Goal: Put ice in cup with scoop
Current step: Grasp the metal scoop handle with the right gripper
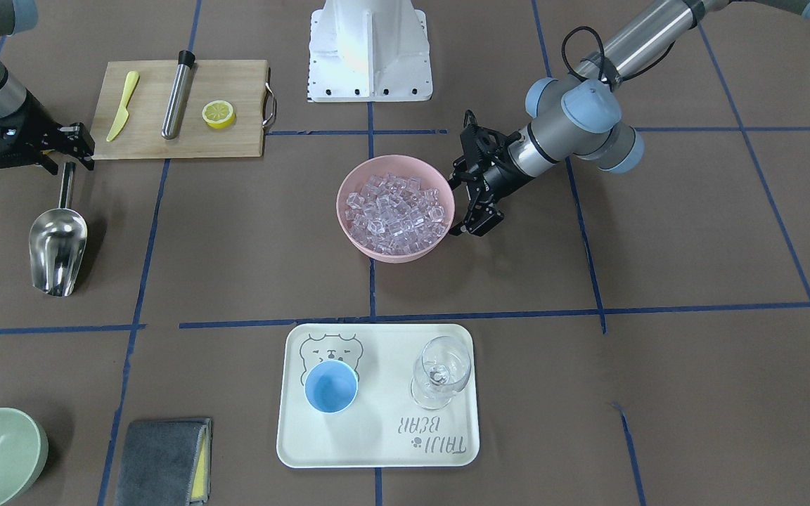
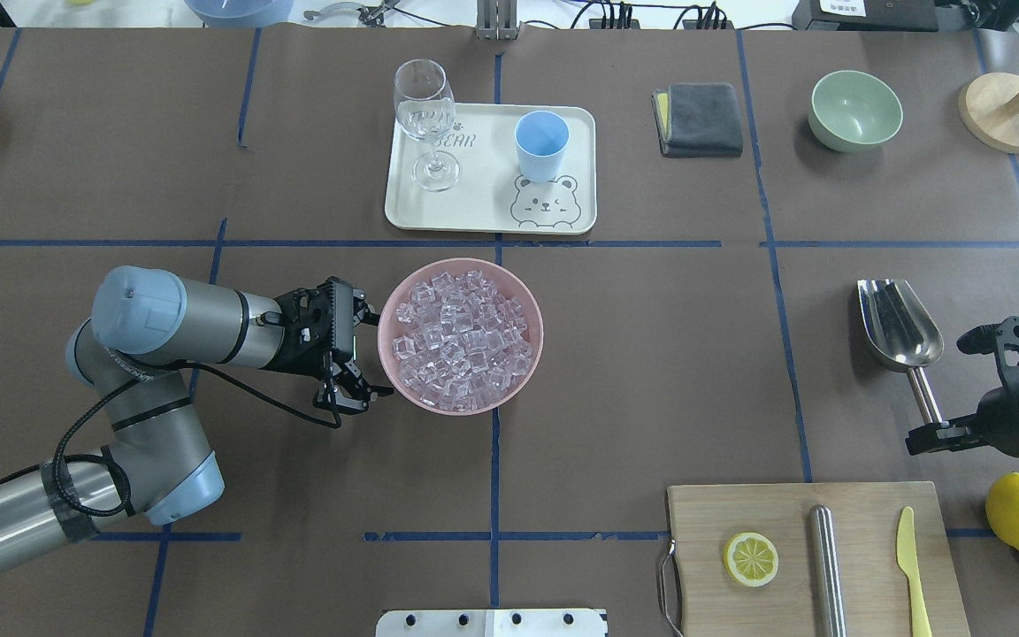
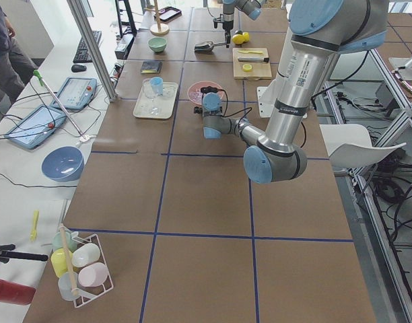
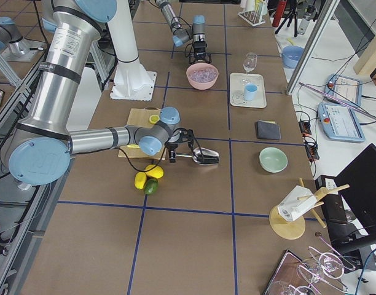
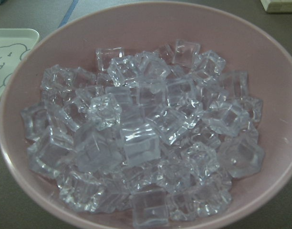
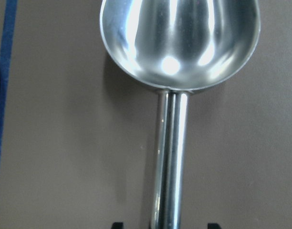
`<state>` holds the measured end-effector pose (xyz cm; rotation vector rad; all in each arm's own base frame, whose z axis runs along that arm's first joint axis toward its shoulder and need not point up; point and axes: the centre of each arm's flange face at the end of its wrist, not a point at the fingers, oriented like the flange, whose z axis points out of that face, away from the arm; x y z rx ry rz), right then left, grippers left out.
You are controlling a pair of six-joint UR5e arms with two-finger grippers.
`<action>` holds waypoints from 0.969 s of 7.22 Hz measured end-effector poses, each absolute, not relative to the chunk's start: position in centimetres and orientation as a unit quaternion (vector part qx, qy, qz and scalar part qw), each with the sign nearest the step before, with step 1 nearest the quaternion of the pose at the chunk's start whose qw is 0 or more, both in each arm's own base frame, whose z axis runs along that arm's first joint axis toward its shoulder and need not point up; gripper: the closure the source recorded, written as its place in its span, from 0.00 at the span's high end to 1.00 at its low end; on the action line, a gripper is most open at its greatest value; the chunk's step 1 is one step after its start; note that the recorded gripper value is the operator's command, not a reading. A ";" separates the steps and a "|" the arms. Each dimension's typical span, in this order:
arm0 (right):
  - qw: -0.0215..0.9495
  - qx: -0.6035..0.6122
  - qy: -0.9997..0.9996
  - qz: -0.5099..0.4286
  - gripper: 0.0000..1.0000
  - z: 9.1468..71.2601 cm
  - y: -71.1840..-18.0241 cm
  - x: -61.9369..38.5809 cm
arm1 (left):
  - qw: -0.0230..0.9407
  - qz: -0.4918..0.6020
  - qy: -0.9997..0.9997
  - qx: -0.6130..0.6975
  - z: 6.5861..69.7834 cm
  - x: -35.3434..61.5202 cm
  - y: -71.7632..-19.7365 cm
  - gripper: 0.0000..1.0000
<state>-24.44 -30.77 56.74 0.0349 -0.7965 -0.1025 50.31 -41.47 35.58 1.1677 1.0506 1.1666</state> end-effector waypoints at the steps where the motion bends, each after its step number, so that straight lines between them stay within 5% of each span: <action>1: 0.921 0.015 -0.386 -0.052 0.56 56.9 -30.7 -24.6 | 0.558 0.494 0.445 0.495 35.5 50.3 -41.5 1.00; 7: 0.925 0.025 -0.378 -0.039 0.55 57.4 -31.5 -23.9 | 0.558 0.494 0.446 0.496 35.5 50.2 -41.5 1.00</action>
